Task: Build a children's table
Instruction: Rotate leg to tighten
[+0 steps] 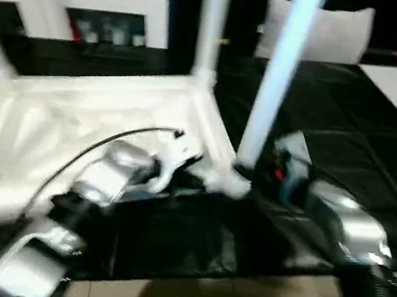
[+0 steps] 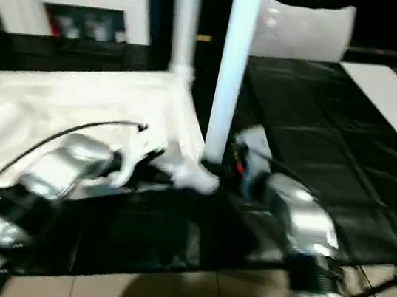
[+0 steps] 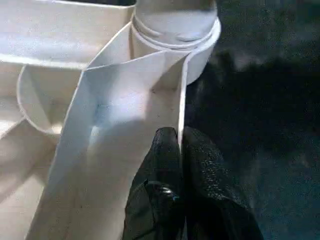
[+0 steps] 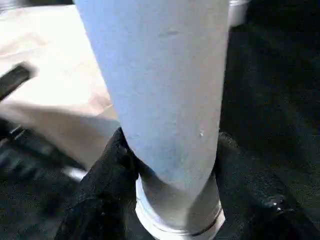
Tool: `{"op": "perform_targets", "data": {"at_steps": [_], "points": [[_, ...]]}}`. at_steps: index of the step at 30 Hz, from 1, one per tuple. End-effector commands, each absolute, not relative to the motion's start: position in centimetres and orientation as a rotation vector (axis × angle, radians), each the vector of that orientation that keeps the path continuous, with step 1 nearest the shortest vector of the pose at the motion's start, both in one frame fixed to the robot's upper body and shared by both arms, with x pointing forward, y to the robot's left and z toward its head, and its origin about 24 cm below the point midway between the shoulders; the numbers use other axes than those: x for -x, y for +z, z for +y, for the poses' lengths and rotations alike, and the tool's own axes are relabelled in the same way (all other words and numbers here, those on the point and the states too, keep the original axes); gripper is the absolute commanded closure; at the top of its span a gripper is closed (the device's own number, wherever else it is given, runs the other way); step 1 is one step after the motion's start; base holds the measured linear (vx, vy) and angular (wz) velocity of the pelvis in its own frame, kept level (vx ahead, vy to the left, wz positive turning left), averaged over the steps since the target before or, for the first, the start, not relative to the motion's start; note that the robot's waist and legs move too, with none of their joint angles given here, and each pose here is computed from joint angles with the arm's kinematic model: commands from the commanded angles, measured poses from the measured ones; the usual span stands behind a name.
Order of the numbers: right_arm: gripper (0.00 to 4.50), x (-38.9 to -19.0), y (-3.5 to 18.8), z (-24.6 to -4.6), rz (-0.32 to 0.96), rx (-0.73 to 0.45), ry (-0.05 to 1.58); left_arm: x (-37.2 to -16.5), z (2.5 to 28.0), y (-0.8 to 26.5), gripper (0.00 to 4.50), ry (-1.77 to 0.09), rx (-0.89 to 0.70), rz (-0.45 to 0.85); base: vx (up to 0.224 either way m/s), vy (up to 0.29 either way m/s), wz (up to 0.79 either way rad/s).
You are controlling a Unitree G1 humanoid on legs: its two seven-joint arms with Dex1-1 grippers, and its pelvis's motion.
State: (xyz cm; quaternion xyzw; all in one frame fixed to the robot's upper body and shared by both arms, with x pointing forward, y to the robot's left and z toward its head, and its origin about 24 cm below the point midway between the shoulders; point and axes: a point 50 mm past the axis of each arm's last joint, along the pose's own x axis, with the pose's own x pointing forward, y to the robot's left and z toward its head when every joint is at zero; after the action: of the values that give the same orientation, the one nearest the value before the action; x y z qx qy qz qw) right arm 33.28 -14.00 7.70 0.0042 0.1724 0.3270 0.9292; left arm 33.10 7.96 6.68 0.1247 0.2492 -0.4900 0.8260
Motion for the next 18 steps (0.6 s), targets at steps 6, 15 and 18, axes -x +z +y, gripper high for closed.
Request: {"op": "perform_targets", "data": {"at_steps": [6,15,18], "points": [[1.81,-32.9,7.8,-11.5,0.320,-0.108,0.766,-33.0,5.1,8.4,4.50,-1.115,-0.226,0.408,0.000,0.000,0.00],[0.95,-32.5,8.2,-15.1,0.314,-0.008,0.783,-32.5,7.2,8.1,4.50,-1.200,-0.306,0.422,0.000,0.000,0.00],[0.79,-32.4,8.5,-16.2,0.306,0.025,0.811,-32.3,7.7,8.0,4.50,-1.233,-0.331,0.432,0.000,0.000,0.00]]}}
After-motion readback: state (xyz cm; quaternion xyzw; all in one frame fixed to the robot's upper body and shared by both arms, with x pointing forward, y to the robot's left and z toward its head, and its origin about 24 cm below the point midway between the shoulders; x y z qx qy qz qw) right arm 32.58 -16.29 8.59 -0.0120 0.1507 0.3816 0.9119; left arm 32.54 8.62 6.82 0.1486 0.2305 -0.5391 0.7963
